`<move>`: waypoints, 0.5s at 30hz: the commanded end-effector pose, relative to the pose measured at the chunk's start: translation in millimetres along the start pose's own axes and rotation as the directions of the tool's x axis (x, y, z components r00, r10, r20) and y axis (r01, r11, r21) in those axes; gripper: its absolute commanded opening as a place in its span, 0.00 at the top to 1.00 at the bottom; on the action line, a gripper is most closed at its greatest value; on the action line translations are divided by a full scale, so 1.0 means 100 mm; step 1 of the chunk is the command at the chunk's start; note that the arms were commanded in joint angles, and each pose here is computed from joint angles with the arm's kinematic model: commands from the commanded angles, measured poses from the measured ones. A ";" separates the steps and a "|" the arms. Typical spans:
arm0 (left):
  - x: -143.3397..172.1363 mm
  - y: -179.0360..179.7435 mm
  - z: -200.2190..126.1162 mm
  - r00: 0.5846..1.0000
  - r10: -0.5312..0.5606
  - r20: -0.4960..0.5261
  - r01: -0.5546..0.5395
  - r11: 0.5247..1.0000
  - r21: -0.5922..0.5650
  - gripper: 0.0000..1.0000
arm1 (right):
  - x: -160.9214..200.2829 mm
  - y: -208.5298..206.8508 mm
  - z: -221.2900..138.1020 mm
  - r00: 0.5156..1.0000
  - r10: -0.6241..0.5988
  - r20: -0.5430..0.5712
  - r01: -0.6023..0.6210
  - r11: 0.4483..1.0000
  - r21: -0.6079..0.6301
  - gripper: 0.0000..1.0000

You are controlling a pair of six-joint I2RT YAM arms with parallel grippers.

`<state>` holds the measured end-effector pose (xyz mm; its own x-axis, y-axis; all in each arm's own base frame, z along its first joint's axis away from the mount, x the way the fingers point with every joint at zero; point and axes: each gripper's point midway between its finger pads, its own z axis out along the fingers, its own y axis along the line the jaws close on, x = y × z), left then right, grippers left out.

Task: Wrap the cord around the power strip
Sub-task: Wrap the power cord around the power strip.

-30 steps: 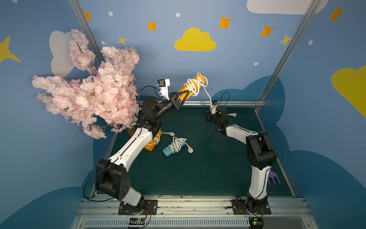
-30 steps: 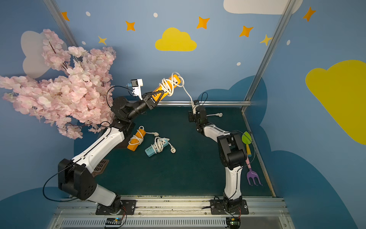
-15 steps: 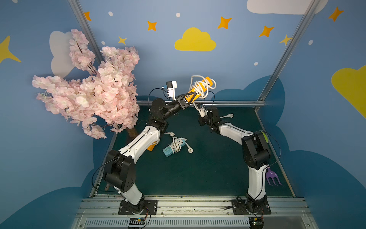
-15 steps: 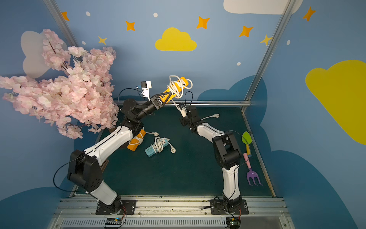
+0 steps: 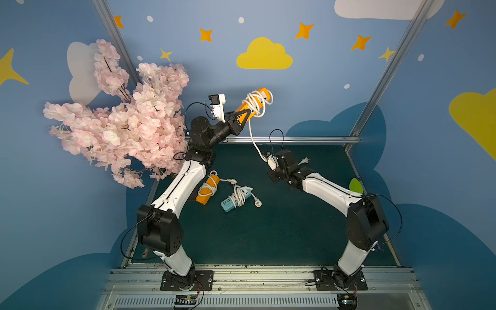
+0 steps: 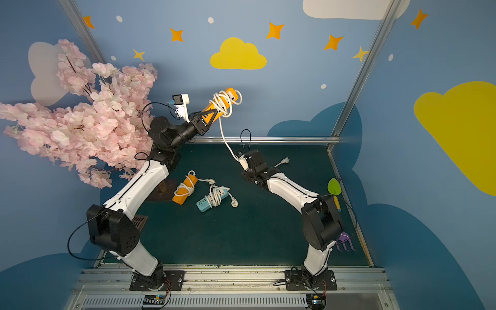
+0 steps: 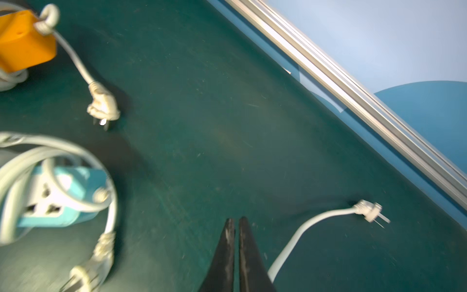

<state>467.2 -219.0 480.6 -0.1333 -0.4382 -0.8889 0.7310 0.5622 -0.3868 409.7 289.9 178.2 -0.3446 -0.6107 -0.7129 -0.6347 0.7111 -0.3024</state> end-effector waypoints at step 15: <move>1.61 0.56 -0.50 0.557 0.563 -0.611 -0.692 0.721 0.035 0.97 | -0.88 -0.45 -1.60 0.910 -0.263 0.321 0.192 0.953 0.235 1.00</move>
<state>478.5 -219.8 298.4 -0.1303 0.3967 -0.9086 0.5926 0.7659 0.2494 350.3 257.4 305.7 -0.0283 -0.6684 -0.7432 -0.5556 0.6286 -0.5442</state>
